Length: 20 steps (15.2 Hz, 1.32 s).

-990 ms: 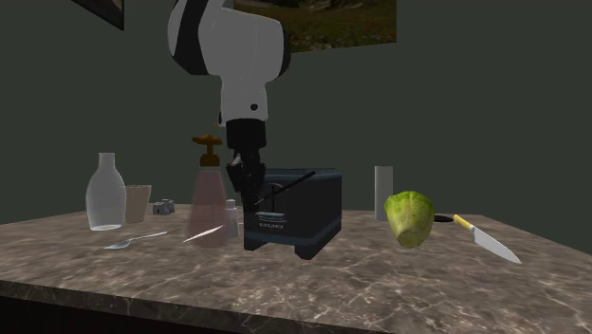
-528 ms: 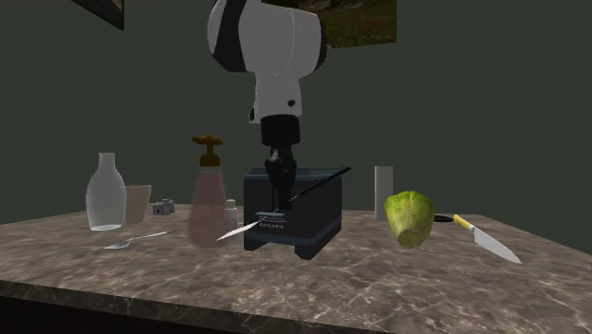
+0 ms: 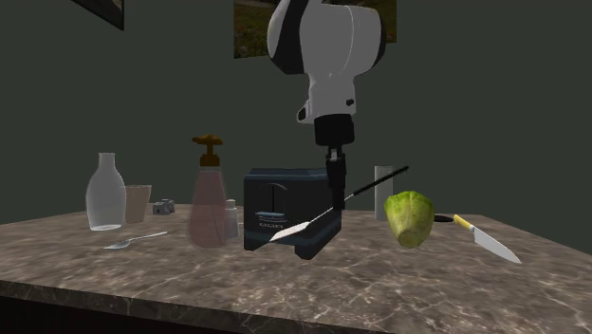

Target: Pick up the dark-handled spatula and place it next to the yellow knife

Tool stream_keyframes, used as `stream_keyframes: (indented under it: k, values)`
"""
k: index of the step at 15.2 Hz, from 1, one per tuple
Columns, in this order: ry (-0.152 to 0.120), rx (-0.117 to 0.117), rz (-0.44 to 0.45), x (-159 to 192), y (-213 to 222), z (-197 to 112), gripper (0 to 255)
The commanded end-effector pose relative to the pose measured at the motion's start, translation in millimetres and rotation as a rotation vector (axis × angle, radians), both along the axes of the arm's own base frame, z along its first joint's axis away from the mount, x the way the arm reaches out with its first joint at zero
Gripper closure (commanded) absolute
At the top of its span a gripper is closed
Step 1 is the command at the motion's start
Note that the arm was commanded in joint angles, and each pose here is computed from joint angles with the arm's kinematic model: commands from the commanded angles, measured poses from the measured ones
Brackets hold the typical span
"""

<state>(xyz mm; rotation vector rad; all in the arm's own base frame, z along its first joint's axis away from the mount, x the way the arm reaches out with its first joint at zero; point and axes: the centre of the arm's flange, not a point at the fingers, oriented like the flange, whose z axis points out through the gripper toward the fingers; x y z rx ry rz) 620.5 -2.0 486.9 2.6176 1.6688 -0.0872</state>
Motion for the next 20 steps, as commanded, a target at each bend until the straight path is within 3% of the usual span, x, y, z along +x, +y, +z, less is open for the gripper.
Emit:
stream_keyframes:
  k: [1,20]
  values:
    - [0.0,0.0,0.001,-5.0,-27.4,-0.8,255]
    - [0.0,0.0,0.001,-59.7,-272.1,-0.6,255]
